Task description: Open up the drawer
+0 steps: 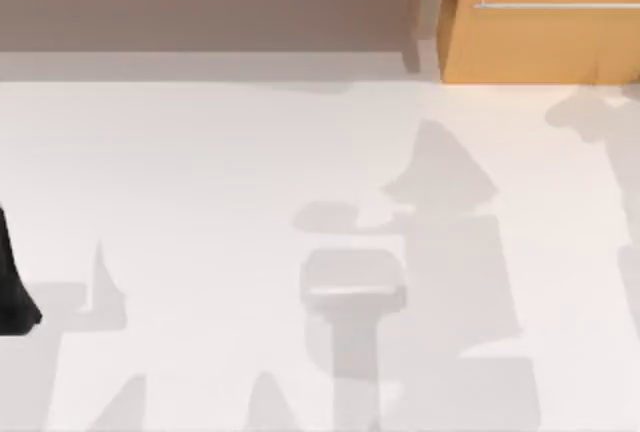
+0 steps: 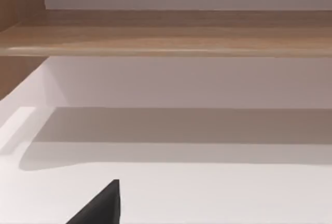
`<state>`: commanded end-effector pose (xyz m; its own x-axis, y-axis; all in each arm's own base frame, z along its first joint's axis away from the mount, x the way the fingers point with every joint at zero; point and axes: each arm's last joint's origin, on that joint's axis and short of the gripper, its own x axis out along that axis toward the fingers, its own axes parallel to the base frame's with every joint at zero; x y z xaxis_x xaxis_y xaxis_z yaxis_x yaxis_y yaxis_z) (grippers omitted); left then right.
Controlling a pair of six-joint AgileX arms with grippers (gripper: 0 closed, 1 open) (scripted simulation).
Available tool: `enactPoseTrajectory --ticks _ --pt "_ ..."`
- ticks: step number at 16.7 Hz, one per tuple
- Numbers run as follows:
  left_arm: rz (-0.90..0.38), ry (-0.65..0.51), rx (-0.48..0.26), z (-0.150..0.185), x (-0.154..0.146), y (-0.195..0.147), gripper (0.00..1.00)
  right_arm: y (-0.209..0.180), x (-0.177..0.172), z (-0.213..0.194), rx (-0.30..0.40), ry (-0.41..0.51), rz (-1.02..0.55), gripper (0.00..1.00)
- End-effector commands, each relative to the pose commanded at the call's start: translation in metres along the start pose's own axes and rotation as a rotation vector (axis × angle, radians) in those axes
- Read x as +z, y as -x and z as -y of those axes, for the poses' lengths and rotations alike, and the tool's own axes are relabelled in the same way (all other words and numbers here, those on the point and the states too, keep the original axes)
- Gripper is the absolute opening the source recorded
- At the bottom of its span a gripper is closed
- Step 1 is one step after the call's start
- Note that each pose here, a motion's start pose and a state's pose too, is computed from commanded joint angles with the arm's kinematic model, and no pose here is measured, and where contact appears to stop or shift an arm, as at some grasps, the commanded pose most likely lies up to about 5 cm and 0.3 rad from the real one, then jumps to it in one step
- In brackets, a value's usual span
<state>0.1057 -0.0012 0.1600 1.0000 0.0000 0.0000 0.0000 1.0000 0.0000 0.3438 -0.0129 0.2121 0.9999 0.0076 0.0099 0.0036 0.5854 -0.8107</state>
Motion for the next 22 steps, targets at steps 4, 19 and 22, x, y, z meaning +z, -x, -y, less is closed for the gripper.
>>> enactPoseTrajectory --ticks 4,19,22 --pt "0.000 0.000 0.000 0.000 0.000 0.000 1.00 -0.039 -0.002 -0.063 0.001 0.298 -0.011 1.00" --pt "0.000 0.000 0.000 0.000 0.000 0.000 1.00 -0.064 -0.007 -0.147 0.005 0.625 -0.021 1.00" --pt "0.000 0.000 0.000 0.000 0.000 0.000 1.00 -0.077 -0.006 -0.148 0.004 0.625 -0.020 1.00"
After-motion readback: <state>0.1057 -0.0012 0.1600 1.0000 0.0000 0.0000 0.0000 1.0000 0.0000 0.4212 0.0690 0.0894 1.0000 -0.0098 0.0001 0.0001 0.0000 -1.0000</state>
